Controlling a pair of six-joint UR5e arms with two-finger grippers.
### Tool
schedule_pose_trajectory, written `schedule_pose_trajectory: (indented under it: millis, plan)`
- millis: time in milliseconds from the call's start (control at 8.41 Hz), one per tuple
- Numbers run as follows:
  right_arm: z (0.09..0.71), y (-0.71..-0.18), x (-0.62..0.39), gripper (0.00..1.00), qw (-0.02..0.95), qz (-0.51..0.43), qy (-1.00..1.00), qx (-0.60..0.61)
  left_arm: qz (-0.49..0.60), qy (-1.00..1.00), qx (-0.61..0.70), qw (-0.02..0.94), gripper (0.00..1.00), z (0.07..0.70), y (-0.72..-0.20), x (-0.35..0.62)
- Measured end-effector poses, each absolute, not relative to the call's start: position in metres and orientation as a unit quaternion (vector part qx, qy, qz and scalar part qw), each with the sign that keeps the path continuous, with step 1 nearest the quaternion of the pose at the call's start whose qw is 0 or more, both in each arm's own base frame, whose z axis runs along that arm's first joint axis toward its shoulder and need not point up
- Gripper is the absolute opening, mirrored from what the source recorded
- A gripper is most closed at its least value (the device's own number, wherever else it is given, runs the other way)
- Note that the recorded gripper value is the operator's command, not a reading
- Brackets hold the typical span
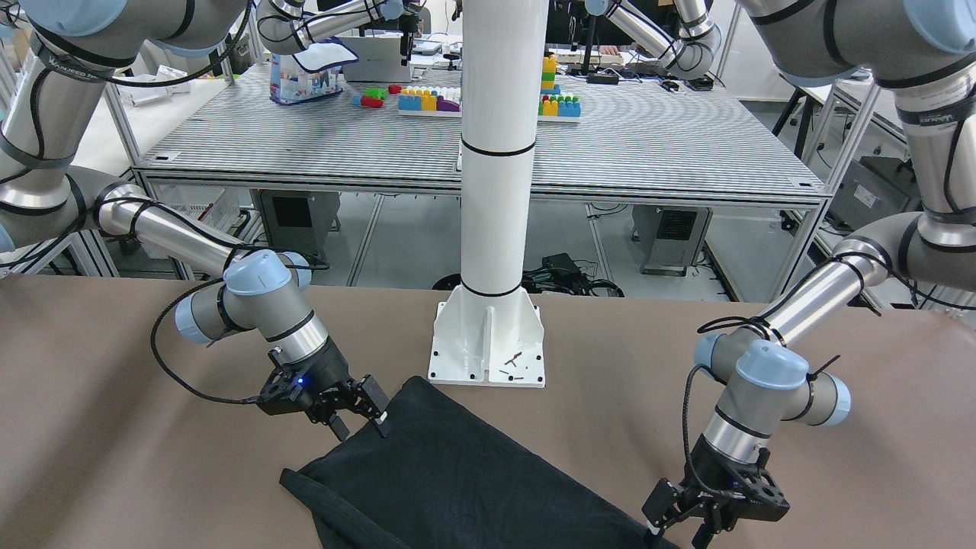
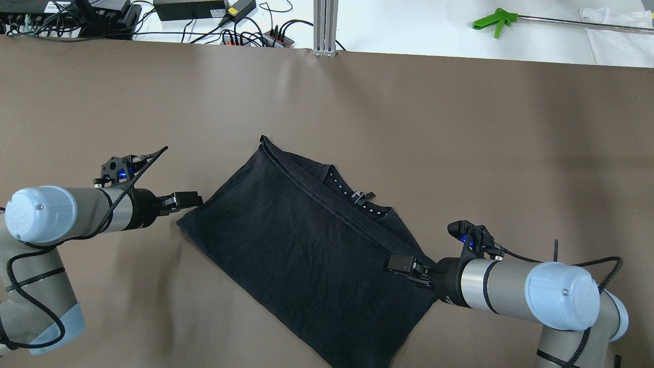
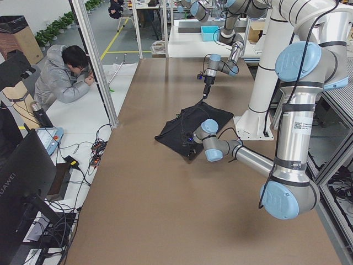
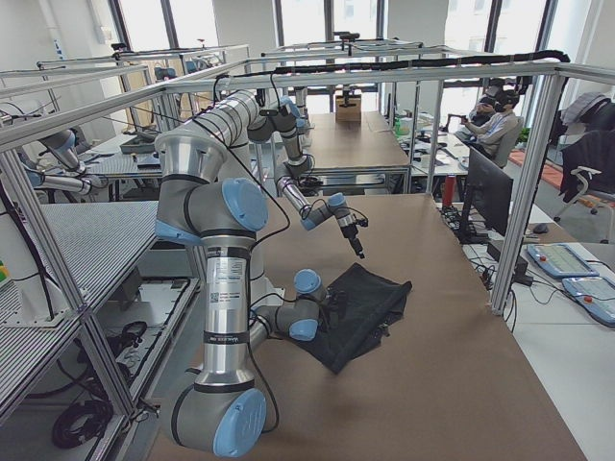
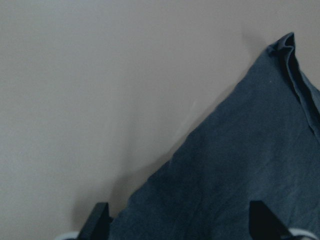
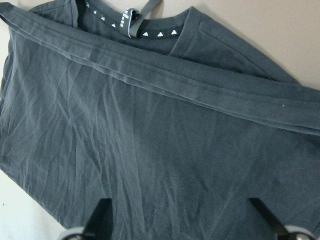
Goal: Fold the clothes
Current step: 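Grasp the shirt corner nearest the left gripper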
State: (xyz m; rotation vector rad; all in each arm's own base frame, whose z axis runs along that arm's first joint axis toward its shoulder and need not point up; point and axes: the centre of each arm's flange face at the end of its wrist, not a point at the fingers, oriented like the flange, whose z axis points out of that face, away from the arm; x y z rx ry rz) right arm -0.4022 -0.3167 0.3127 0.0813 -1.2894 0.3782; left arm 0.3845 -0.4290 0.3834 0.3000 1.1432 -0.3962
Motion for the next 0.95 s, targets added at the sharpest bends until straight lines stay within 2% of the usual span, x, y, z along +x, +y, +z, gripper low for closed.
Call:
schedule_pose_trajectory:
  millis: [357,832,951]
  plan:
    - [0.316,-0.318,-0.403,0.94,0.783,0.179,-0.594,0.042,-0.179,0.524,0.142,0.821,1.00,0.397,-0.408,0.403]
    - [0.321,-0.322,-0.407,0.94,0.785,0.189,-0.587,0.053,-0.175,0.508,0.140,0.832,0.99,0.416,-0.406,0.413]
    - [0.321,-0.322,-0.407,0.94,0.785,0.190,-0.587,0.054,-0.172,0.507,0.138,0.833,0.95,0.418,-0.405,0.418]
